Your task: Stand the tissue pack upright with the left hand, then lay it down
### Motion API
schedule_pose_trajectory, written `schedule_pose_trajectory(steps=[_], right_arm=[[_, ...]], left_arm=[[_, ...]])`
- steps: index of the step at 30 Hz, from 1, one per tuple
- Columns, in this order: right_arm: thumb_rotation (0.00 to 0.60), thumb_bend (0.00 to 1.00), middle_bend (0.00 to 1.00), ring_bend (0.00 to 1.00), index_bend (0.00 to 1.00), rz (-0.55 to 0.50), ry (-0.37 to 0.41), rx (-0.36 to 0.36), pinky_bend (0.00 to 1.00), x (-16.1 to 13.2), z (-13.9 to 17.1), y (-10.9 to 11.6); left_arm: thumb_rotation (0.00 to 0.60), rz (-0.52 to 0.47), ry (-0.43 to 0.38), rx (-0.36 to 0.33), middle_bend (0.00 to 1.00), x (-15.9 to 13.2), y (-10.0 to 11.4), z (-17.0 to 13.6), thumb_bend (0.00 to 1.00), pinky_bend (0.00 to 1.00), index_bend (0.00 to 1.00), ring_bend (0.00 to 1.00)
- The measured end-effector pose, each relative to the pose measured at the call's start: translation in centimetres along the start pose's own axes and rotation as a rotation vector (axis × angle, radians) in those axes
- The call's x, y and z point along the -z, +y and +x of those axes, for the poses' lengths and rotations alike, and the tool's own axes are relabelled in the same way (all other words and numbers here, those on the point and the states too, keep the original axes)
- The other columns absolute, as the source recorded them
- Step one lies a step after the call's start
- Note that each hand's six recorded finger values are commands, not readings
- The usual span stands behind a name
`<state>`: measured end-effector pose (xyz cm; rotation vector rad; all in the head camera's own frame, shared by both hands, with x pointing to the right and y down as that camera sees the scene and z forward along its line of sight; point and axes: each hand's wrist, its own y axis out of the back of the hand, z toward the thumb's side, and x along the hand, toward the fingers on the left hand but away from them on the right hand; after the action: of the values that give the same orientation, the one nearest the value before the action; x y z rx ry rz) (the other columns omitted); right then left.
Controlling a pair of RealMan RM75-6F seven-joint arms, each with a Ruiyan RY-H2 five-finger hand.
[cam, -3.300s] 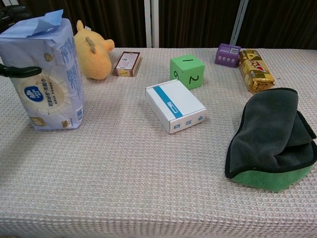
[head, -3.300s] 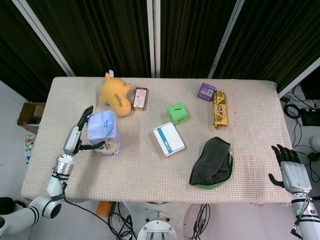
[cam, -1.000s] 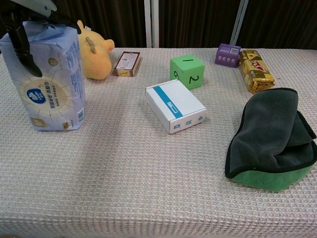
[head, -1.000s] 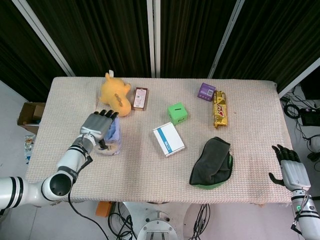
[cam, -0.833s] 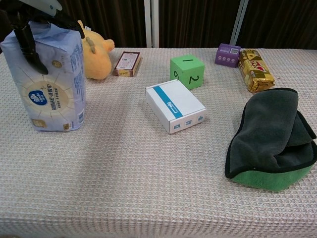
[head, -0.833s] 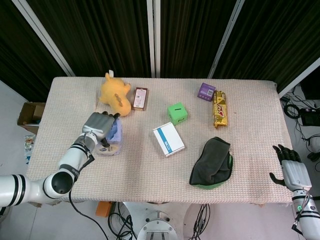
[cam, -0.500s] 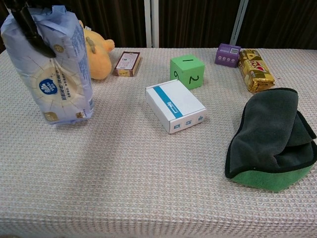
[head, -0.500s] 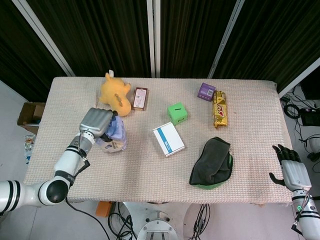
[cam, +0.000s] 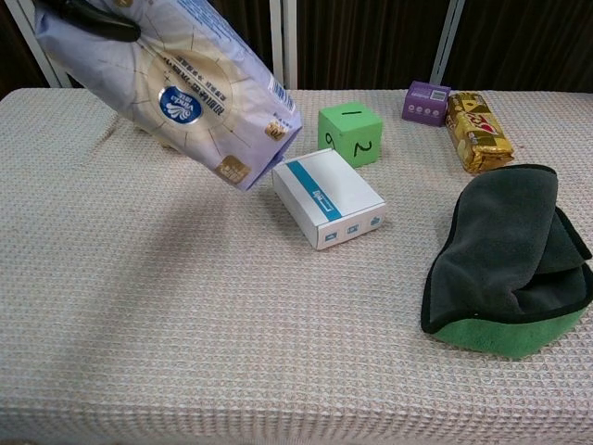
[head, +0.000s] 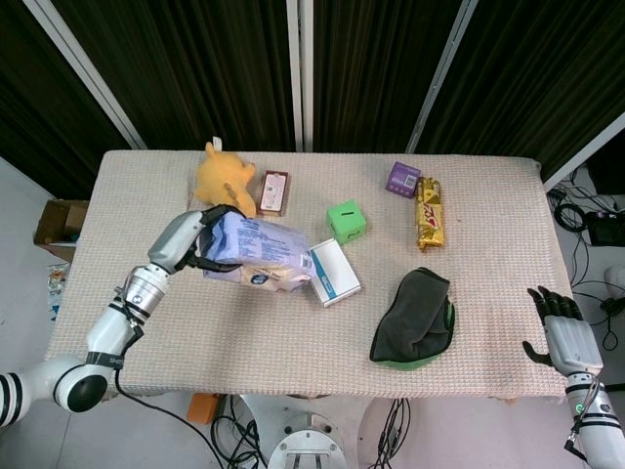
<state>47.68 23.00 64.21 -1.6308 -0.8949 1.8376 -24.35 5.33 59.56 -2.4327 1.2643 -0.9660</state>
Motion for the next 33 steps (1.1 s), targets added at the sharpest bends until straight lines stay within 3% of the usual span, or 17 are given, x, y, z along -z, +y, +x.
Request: schedule_pose_trajectory(steps=[5, 9, 15, 18, 22, 33], right_arm=[[0.600, 0.21, 0.00, 0.00, 0.00, 0.005, -0.009, 0.005, 0.00, 0.1, 0.1, 0.1], [0.600, 0.21, 0.00, 0.00, 0.00, 0.007, -0.010, 0.008, 0.00, 0.0, 0.2, 0.3], [0.600, 0.21, 0.00, 0.00, 0.00, 0.007, -0.009, 0.003, 0.00, -0.2, 0.2, 0.2], [0.600, 0.21, 0.00, 0.00, 0.00, 0.008, -0.008, 0.004, 0.00, -0.3, 0.2, 0.3], [0.600, 0.21, 0.00, 0.00, 0.00, 0.010, -0.007, 0.012, 0.00, -0.3, 0.3, 0.6], [0.600, 0.21, 0.00, 0.00, 0.00, 0.006, -0.012, 0.011, 0.00, -0.1, 0.2, 0.5]], left_arm=[[0.600, -0.094, -0.024, -0.046, 0.53, 5.1, 0.4, -0.2, 0.28, 0.52, 0.29, 0.45], [0.600, -0.084, -0.033, -0.074, 0.53, 8.8, -0.6, -0.7, 0.28, 0.52, 0.29, 0.46], [0.600, -0.021, -0.025, -0.066, 0.51, 11.9, -2.3, -1.7, 0.27, 0.51, 0.28, 0.45], [0.600, 0.007, -0.015, -0.055, 0.40, 12.8, -2.9, -2.1, 0.25, 0.49, 0.19, 0.38], [0.600, 0.027, -0.012, -0.019, 0.03, 13.5, -3.5, -2.4, 0.18, 0.26, 0.01, 0.06], [0.600, 0.044, -0.007, -0.057, 0.00, 14.2, -1.8, -3.3, 0.11, 0.22, 0.00, 0.01]])
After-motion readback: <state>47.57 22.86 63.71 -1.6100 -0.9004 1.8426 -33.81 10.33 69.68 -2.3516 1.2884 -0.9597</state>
